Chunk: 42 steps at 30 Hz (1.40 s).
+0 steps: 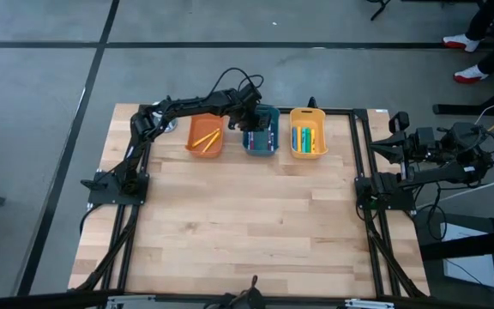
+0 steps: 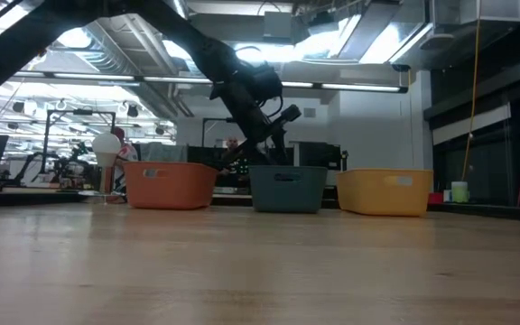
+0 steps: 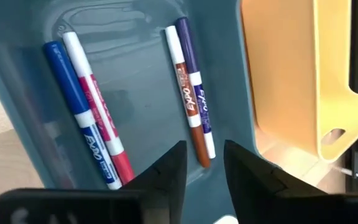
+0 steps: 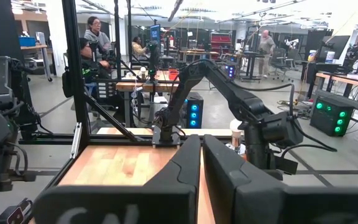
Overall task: Pick & Place Markers
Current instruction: Return to Home Position
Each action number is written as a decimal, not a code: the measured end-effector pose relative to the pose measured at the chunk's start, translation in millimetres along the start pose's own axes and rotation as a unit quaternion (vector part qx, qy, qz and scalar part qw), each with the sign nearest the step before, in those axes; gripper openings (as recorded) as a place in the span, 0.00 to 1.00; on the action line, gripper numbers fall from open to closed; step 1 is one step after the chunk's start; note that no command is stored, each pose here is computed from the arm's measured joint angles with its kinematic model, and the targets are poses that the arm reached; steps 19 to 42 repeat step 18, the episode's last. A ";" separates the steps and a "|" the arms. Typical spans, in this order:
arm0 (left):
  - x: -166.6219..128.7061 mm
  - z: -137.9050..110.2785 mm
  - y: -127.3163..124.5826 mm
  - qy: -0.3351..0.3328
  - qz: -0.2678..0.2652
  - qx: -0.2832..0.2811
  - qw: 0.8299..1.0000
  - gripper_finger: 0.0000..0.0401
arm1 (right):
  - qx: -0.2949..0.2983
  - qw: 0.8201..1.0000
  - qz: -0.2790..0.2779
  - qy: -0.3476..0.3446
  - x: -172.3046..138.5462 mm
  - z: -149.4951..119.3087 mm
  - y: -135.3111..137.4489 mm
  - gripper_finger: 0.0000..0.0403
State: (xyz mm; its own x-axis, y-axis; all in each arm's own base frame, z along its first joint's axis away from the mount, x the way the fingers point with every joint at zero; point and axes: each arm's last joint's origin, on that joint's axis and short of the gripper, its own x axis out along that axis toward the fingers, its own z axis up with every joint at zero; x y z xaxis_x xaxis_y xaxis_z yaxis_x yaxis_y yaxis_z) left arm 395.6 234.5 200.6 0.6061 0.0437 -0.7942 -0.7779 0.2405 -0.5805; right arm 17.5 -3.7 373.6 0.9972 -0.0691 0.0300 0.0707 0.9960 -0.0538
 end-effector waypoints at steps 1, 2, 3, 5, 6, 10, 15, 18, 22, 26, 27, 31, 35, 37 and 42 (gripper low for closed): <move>-0.3 -0.6 -1.0 0.000 -0.002 0.001 1.000 0.24 | 0.000 1.000 0.000 0.000 0.0 0.0 0.0 0.05; -1.2 -1.1 -1.9 0.001 -0.003 0.003 1.000 0.22 | 0.000 1.000 0.000 0.000 0.0 0.0 0.0 0.05; -2.7 -1.8 -2.7 0.002 -0.004 0.006 1.000 0.20 | 0.000 1.000 0.000 0.000 0.0 0.0 0.0 0.05; -4.4 -3.8 -6.9 -0.002 -0.010 0.016 1.000 0.15 | 0.000 1.000 0.000 0.000 0.0 0.0 0.0 0.05; -6.1 -4.8 -8.6 -0.003 -0.012 0.017 1.000 0.12 | 0.000 1.000 0.000 0.000 0.0 0.0 0.0 0.05; -12.3 -8.6 -15.4 -0.011 -0.015 0.025 1.000 0.02 | 0.000 1.000 0.000 0.000 0.0 0.0 0.0 0.05; -24.0 -14.9 -26.8 -0.021 -0.027 0.038 0.999 0.01 | 0.000 1.000 0.000 0.000 0.0 0.0 0.0 0.05; -31.9 -21.2 -36.3 -0.029 -0.037 0.049 0.998 0.00 | 0.000 1.000 0.000 0.000 0.0 0.0 0.0 0.05; -31.9 -21.2 -36.3 -0.029 -0.037 0.049 0.998 0.00 | 0.000 1.000 0.000 0.000 0.0 0.0 0.0 0.05; -31.9 -21.2 -36.3 -0.029 -0.037 0.049 0.998 0.00 | 0.000 1.000 0.000 0.000 0.0 0.0 0.0 0.05; -31.9 -21.2 -36.3 -0.029 -0.037 0.049 0.998 0.00 | 0.000 1.000 0.000 0.000 0.0 0.0 0.0 0.05; -31.9 -21.2 -36.3 -0.029 -0.037 0.049 0.998 0.00 | 0.000 1.000 0.000 0.000 0.0 0.0 0.0 0.05; -31.9 -21.2 -36.3 -0.029 -0.037 0.049 0.998 0.00 | 0.000 1.000 0.000 0.000 0.0 0.0 0.0 0.05; -31.9 -21.2 -36.3 -0.029 -0.037 0.049 0.998 0.00 | 0.000 1.000 0.000 0.000 0.0 0.0 0.0 0.05; -31.9 -21.2 -36.3 -0.029 -0.037 0.049 0.998 0.00 | 0.000 1.000 0.000 0.000 0.0 0.0 0.0 0.05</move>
